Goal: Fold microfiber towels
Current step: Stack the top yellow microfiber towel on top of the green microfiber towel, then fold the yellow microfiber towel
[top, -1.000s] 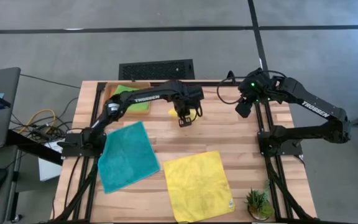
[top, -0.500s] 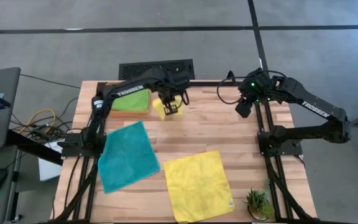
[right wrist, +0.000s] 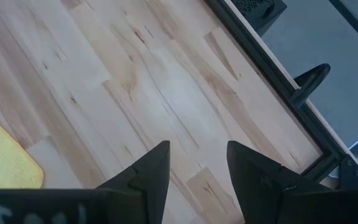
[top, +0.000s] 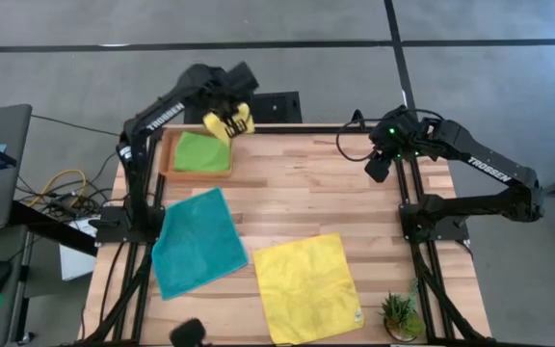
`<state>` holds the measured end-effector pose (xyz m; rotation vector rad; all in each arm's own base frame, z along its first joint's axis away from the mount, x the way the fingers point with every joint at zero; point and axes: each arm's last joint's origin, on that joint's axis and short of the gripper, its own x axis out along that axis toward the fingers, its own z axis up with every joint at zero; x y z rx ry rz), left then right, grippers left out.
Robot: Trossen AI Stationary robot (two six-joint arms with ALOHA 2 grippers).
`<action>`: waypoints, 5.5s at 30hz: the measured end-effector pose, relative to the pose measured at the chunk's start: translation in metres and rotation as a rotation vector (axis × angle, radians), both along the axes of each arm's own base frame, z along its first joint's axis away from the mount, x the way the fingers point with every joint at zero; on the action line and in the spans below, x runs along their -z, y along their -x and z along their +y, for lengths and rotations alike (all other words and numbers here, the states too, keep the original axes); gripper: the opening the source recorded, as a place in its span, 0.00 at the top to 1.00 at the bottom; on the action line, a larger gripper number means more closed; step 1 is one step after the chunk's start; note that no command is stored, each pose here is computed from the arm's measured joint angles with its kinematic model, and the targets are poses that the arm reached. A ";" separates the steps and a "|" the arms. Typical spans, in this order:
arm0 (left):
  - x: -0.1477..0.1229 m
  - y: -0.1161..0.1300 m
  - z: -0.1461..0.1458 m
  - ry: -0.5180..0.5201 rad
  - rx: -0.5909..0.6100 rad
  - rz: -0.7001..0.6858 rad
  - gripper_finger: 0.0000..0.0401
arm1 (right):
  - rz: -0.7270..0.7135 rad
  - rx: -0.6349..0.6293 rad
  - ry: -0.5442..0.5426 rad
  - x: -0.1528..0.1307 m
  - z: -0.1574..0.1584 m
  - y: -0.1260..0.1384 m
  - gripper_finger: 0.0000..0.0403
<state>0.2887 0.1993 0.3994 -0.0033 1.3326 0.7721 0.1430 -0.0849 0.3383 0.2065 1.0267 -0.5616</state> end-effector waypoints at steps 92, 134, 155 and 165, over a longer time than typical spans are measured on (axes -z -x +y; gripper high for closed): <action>0.170 0.036 0.011 0.303 -0.485 -0.024 1.00 | 0.000 0.000 0.000 0.000 0.000 0.000 0.55; 0.202 0.056 0.008 0.316 -0.547 -0.034 0.61 | -0.003 0.007 -0.004 0.000 0.000 0.000 0.55; 0.109 0.052 -0.032 0.212 -0.422 -0.209 0.61 | -0.017 -0.090 -0.066 0.001 0.003 0.000 0.55; 0.091 0.017 -0.132 0.525 -0.022 -0.334 0.61 | -0.028 -0.372 -0.378 0.014 0.017 -0.019 0.55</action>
